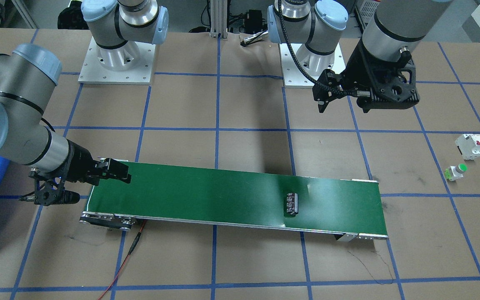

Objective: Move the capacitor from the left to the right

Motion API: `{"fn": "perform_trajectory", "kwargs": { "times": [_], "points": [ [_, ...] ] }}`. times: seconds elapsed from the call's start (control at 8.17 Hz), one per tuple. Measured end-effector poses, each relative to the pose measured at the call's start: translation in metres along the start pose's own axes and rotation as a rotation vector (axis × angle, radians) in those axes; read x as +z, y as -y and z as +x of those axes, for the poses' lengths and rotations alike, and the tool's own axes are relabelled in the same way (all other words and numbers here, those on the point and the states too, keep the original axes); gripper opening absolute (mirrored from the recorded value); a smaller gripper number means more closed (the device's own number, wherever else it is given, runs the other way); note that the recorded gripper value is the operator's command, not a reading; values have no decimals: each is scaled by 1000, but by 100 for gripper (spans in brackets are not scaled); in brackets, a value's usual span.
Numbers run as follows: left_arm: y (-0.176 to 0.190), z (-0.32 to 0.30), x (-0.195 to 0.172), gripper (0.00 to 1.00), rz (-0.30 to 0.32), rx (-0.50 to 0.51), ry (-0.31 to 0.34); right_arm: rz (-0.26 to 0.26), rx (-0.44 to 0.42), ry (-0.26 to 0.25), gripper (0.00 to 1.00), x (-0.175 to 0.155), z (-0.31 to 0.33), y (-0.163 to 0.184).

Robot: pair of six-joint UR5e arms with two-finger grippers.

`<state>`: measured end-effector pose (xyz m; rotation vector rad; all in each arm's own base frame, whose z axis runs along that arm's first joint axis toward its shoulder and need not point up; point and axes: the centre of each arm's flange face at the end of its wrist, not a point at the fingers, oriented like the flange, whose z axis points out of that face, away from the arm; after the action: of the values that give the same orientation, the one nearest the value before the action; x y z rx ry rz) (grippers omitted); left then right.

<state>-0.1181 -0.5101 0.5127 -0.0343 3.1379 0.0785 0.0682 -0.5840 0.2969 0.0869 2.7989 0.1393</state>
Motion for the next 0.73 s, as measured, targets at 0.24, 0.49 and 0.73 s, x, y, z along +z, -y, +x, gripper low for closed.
{"fn": "perform_trajectory", "kwargs": {
  "times": [0.24,0.49,0.73],
  "points": [
    [1,0,2,100,11,8,8,0,1,1,100,1,1,1],
    [5,-4,1,100,41,35,48,-13,-4,17,100,9,2,3],
    [5,-5,-7,100,82,43,64,-9,-9,56,100,17,2,9]
  ]
}}
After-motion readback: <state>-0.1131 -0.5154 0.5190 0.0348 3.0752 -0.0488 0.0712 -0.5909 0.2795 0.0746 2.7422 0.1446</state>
